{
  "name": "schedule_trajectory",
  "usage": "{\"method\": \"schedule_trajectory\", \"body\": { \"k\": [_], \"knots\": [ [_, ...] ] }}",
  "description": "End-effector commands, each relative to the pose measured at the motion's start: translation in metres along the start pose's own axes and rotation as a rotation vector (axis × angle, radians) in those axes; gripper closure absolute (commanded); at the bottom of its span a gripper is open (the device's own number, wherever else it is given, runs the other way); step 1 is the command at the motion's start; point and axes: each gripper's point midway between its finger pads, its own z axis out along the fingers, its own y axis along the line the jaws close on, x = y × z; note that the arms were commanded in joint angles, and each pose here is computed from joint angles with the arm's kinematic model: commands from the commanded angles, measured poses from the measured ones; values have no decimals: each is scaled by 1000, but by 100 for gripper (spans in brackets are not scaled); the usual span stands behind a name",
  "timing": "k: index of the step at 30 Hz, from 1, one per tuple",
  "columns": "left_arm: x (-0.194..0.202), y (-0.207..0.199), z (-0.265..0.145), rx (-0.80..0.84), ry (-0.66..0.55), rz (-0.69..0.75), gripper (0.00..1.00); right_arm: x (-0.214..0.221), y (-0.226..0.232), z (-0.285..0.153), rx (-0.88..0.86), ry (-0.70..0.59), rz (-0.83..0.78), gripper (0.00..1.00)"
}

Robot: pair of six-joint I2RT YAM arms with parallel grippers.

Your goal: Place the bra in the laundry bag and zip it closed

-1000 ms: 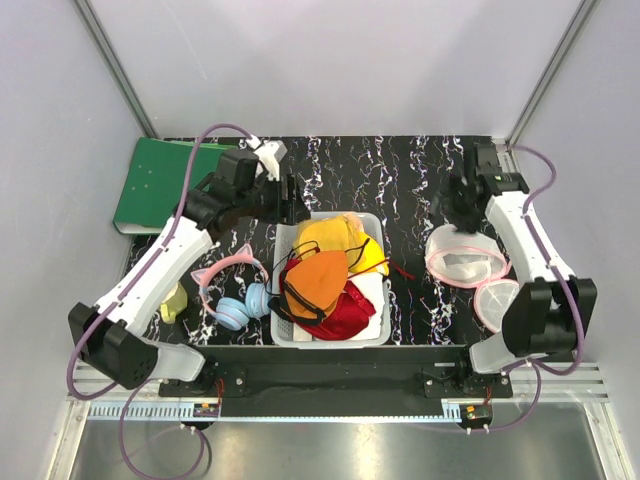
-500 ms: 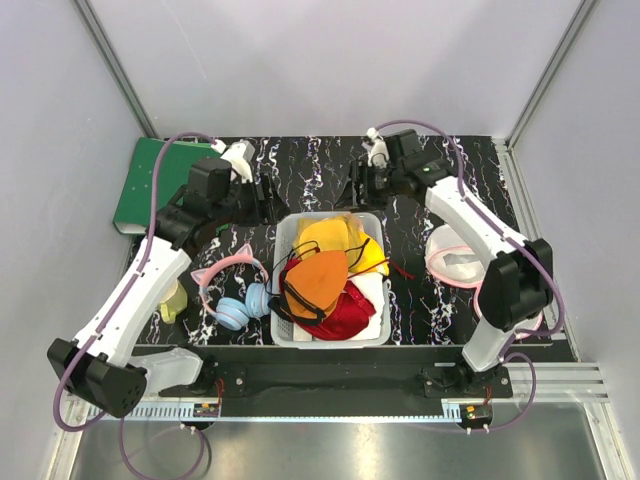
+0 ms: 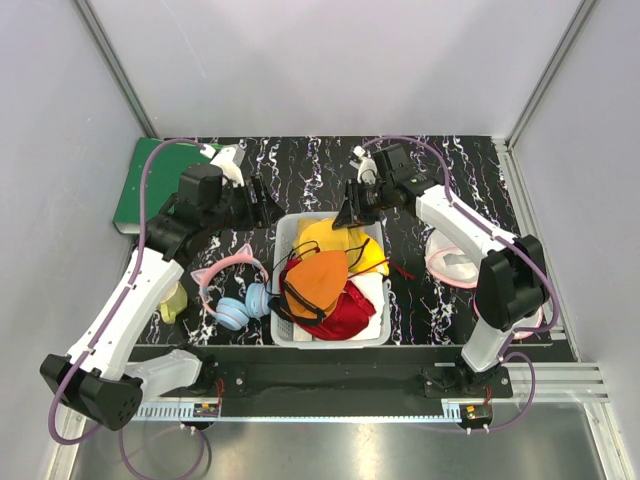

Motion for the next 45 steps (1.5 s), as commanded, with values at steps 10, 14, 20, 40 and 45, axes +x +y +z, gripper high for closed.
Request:
{"method": "schedule_trajectory", "body": {
  "k": [10, 14, 20, 40, 45],
  "knots": [
    [-24, -17, -12, 61, -57, -26, 21, -82, 87, -90, -13, -349, -128, 100],
    [-32, -32, -16, 124, -53, -24, 20, -101, 101, -118, -7, -497, -180, 100],
    [-45, -46, -16, 174, -62, -41, 9, -143, 105, -151, 88, -689, -137, 100],
    [-60, -64, 49, 303, -37, -150, 14, -260, -52, -243, 520, -1023, -38, 100],
    [-40, -63, 60, 323, 43, -190, 17, -260, -133, -234, 650, -1024, 17, 100]
  ]
}}
